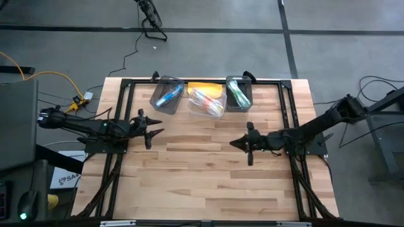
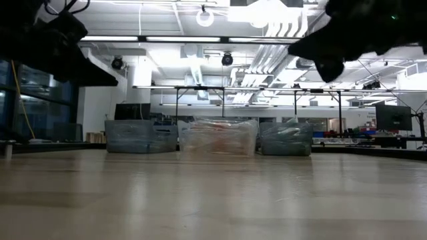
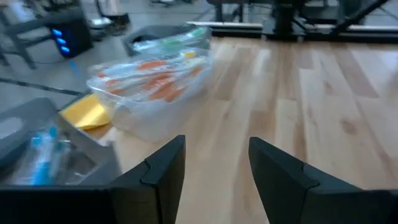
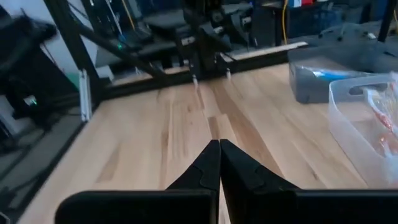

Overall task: Pick & Place Toothbrushes
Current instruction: Return to Home Position

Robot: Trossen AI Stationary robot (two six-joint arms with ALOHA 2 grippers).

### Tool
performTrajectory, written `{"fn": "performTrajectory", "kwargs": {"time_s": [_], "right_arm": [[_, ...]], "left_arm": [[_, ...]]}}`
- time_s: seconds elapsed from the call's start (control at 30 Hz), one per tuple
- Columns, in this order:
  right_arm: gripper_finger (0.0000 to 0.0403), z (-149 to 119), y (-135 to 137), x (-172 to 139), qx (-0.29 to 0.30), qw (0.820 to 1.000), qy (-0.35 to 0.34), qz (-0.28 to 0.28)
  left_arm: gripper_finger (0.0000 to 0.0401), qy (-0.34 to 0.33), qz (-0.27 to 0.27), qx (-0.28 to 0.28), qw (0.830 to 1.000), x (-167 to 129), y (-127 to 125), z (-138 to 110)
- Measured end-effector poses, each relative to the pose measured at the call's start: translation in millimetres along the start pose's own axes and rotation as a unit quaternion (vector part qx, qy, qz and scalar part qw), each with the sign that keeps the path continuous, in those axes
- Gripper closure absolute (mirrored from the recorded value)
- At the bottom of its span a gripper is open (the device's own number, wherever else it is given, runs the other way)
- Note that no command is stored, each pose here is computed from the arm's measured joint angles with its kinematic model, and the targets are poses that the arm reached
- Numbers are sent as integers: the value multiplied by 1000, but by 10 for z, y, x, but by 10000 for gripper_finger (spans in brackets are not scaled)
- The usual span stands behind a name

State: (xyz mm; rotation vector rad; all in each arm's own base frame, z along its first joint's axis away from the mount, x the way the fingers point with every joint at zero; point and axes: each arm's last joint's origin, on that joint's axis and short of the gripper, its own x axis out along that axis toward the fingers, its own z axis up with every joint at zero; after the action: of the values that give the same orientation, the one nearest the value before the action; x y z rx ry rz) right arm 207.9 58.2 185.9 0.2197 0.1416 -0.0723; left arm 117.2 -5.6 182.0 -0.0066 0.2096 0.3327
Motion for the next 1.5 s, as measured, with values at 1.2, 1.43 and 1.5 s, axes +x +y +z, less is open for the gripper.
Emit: {"fn": "performTrajectory", "kwargs": {"time_s": [1.2,1.43,1.5], "right_arm": [[401,-193,-485,-999,-5,995,-98,-11],[401,-190,-485,-1001,10,995,-100,-10],[401,-190,-485,-1001,7,995,-100,-10]], "left_arm": [[231,-1,74,29,997,-287,207,-139],[231,24,-51,21,998,-278,132,-169],[231,42,-146,-11,988,-290,78,-184]]}}
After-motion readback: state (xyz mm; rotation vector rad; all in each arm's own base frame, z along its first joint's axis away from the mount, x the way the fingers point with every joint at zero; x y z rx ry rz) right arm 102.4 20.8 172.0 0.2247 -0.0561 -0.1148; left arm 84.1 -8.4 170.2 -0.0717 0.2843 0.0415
